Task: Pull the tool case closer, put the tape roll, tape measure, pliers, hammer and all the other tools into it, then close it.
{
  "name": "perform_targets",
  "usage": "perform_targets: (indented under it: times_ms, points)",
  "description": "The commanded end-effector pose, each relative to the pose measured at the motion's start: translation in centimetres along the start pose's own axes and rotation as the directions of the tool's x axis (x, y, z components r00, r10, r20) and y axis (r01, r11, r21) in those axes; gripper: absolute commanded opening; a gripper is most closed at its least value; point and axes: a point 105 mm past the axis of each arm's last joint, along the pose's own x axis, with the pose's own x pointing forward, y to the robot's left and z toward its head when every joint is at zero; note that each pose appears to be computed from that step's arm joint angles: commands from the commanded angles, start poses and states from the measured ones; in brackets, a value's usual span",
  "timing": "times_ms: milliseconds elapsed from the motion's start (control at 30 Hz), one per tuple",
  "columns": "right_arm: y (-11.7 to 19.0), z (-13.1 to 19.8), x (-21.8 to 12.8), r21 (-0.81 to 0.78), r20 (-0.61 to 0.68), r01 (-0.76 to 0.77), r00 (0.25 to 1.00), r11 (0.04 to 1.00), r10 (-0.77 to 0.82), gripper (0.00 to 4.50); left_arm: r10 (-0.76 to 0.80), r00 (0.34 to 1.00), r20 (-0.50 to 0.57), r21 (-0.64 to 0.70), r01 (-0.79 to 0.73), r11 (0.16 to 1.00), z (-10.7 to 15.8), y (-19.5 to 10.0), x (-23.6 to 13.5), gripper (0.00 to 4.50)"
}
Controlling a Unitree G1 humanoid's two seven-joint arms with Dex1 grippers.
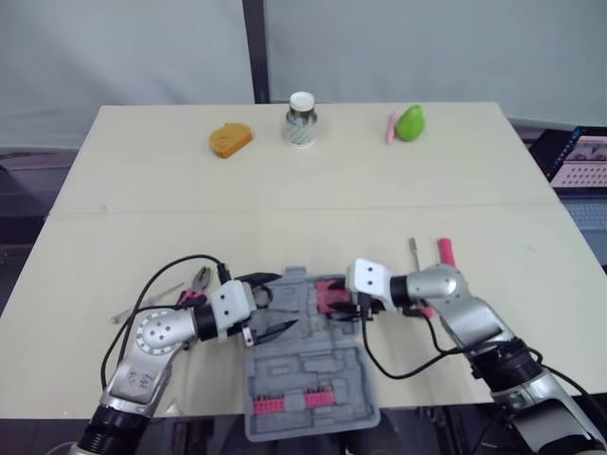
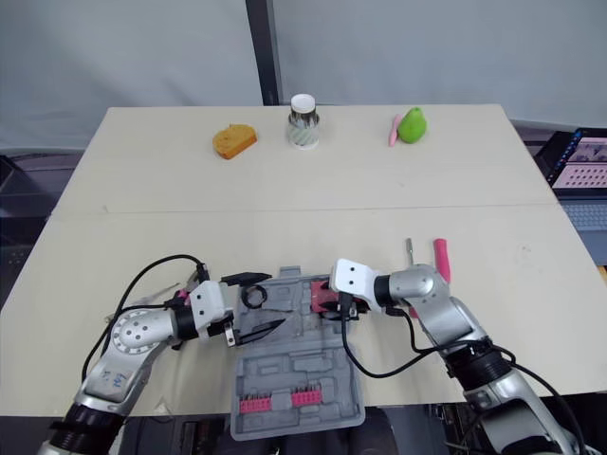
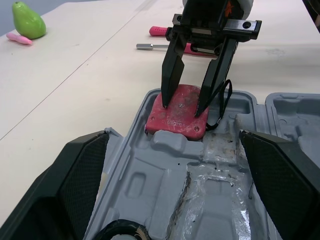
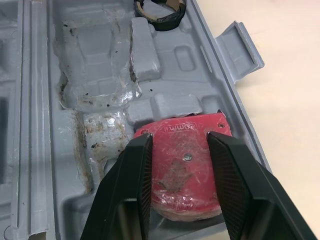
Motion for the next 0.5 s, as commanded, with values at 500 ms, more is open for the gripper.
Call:
perform_targets:
  times_ms: [500]
  points:
    - [1.8, -4.7, 1.8, 0.112, -0.057, -0.075, 0.995, 0.991, 0.082, 1.84, 0.006, 0.999, 0.033, 0.035, -0.007, 0.999, 1.6, 0.7, -0.1, 4.5]
